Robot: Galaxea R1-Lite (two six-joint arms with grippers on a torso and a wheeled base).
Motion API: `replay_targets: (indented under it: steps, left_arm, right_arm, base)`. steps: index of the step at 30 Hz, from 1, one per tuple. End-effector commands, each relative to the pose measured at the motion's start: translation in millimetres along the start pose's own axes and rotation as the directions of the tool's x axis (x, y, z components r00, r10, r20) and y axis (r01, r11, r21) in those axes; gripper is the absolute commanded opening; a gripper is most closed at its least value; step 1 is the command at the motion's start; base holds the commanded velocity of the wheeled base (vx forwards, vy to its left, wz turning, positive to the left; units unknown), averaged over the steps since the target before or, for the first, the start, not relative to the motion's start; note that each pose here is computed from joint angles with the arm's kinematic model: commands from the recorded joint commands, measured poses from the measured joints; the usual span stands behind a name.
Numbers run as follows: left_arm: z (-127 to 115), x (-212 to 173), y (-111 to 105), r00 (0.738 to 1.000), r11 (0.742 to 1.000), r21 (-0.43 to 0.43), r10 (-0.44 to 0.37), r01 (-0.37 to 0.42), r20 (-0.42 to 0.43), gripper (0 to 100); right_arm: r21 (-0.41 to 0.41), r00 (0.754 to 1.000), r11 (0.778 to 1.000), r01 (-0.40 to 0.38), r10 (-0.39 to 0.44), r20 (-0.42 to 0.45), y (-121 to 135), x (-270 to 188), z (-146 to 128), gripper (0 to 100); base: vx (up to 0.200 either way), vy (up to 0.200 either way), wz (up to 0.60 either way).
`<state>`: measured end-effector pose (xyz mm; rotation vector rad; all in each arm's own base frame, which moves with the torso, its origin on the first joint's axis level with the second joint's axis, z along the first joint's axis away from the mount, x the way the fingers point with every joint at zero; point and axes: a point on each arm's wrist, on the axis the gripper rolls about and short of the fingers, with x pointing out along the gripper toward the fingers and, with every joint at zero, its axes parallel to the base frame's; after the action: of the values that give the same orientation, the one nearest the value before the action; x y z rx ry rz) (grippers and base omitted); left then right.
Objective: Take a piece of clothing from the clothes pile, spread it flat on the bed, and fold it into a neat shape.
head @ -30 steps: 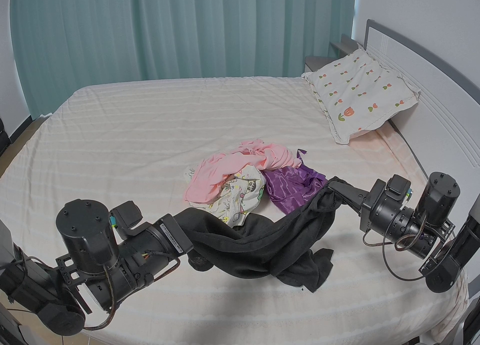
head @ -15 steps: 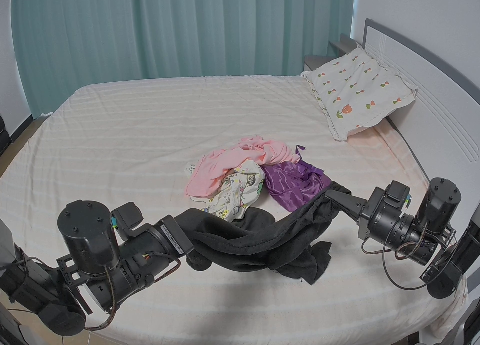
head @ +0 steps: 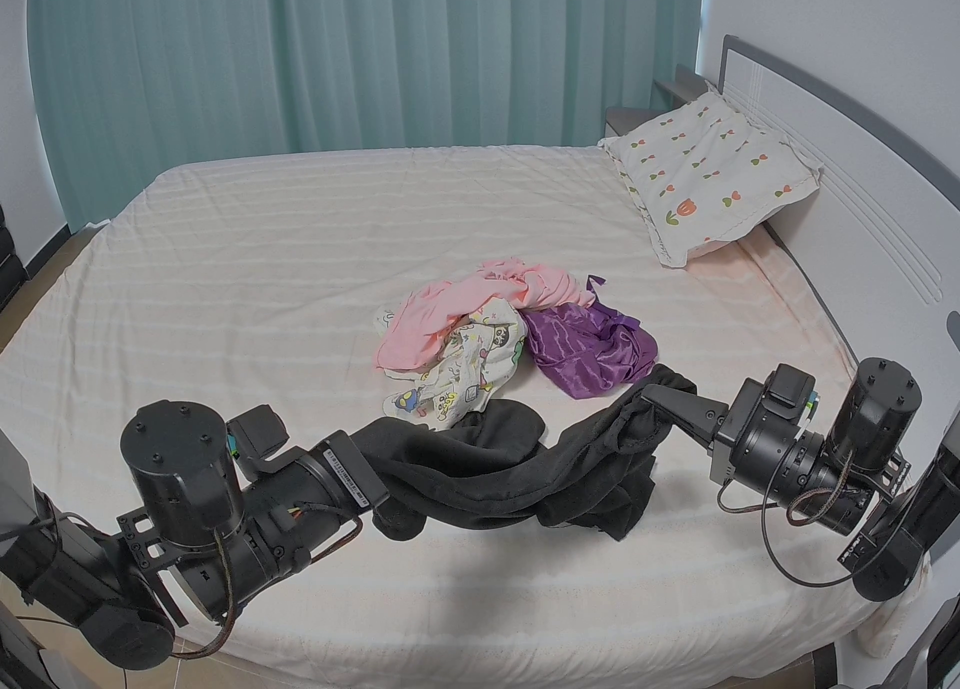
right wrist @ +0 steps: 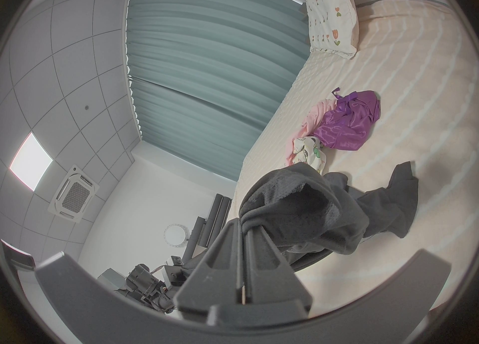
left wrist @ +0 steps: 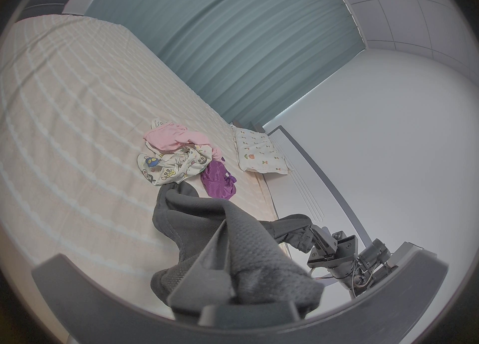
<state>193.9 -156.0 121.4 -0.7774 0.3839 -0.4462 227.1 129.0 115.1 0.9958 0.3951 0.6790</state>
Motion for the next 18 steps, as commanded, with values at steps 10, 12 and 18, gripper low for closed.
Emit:
replay_targets:
  steps: [10,12,18]
  left_arm:
    - [7.6,-2.8,-2.4,1.000,0.999,-0.038,-0.017,0.018,0.025,0]
    - [7.8,-2.6,-2.7,0.999,0.999,-0.038,-0.018,0.019,0.026,0]
    - [11.7,-2.4,-0.1,0.999,0.999,-0.033,-0.006,0.007,0.040,0]
  right_arm:
    - [-0.013,0.999,0.999,-0.040,0.040,0.026,10.4,-5.6,5.0,0]
    - [-0.015,0.999,0.999,-0.040,0.040,0.030,10.2,-5.5,5.8,0]
    - [-0.024,0.998,0.999,-0.043,0.044,0.039,11.3,-6.8,7.9,0]
  base:
    - [0.000,0.180,0.00]
    - [0.000,0.200,0.00]
    - [0.000,0.200,0.00]
